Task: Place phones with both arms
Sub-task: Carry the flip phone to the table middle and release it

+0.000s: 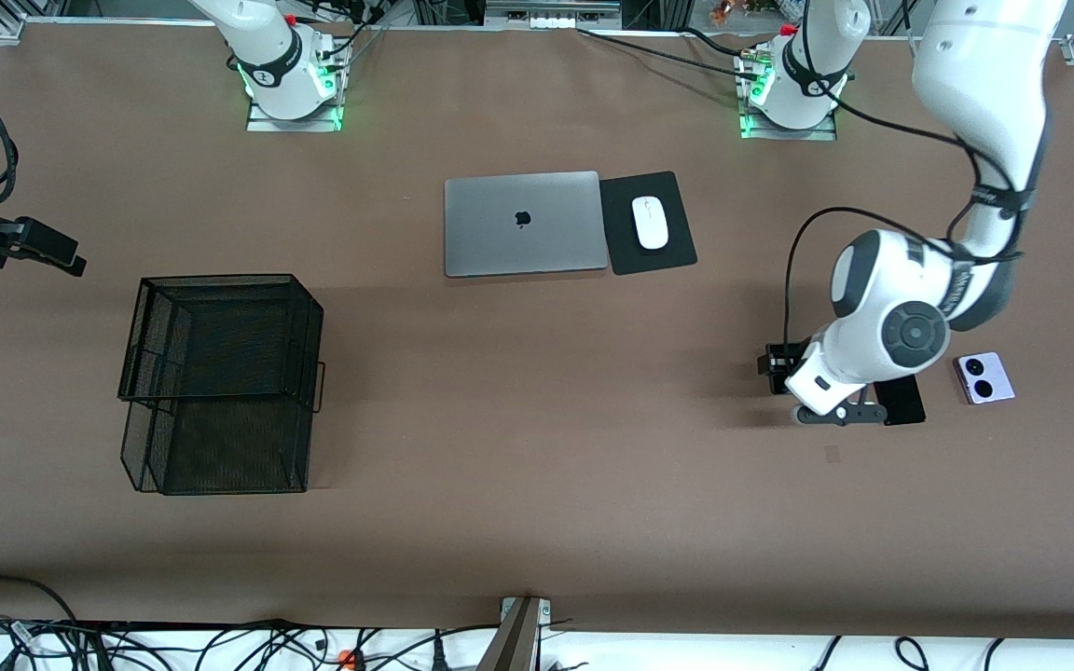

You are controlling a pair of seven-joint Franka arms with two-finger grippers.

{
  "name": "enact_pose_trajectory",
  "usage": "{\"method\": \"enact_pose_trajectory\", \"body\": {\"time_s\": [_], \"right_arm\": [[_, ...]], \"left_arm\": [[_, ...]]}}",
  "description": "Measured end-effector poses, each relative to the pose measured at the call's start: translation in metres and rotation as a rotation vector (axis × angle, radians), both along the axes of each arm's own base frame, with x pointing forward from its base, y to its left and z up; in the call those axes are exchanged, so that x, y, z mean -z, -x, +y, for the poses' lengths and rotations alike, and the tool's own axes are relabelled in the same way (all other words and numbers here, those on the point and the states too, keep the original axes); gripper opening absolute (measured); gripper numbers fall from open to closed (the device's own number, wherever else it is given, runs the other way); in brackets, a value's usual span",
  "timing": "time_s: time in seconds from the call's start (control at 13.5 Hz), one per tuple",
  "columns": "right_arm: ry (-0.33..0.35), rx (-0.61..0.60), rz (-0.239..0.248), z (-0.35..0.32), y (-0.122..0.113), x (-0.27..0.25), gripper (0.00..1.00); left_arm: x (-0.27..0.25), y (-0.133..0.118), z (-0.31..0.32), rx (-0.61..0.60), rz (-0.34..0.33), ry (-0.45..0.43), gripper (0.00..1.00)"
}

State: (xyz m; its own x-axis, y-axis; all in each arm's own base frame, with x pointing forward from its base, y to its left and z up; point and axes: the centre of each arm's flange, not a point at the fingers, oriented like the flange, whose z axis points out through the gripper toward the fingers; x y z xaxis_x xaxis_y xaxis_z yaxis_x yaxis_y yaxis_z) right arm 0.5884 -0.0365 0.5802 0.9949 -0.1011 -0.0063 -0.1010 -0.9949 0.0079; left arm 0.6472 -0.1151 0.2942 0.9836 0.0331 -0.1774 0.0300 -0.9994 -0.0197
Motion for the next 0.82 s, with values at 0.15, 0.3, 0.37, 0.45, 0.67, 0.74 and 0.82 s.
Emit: {"method": "enact_pose_trajectory", "body": {"time_s": [0.15, 0.3, 0.37, 0.45, 0.67, 0.74, 0.82], "right_arm": [[0.0, 0.0, 0.0, 0.0, 0.0, 0.0, 1.0], [0.0, 0.0, 0.0, 0.0, 0.0, 0.0, 1.0], [0.0, 0.0, 0.0, 0.0, 0.0, 0.0, 1.0], [0.0, 0.0, 0.0, 0.0, 0.0, 0.0, 1.0], [0.0, -0.001, 0.0, 0.0, 0.0, 0.0, 1.0], [0.0, -0.001, 0.0, 0.0, 0.0, 0.0, 1.0], [0.0, -0.001, 0.0, 0.001, 0.0, 0.0, 1.0]], "left_arm": [[-0.036, -0.008, -0.021, 0.029, -0.004, 0.0, 0.8], [-0.061, -0.009, -0.056, 0.077, -0.025, 0.009, 0.8], [-0.065, -0.005, -0.078, 0.102, -0.027, 0.019, 0.8], [-0.063, 0.001, -0.104, 0.132, -0.023, 0.032, 0.8], [-0.046, 0.021, -0.197, 0.221, -0.019, 0.056, 0.8], [-0.038, 0.026, -0.229, 0.215, -0.028, 0.071, 0.8], [-0.031, 0.029, -0.257, 0.194, -0.048, 0.092, 0.8]]}}
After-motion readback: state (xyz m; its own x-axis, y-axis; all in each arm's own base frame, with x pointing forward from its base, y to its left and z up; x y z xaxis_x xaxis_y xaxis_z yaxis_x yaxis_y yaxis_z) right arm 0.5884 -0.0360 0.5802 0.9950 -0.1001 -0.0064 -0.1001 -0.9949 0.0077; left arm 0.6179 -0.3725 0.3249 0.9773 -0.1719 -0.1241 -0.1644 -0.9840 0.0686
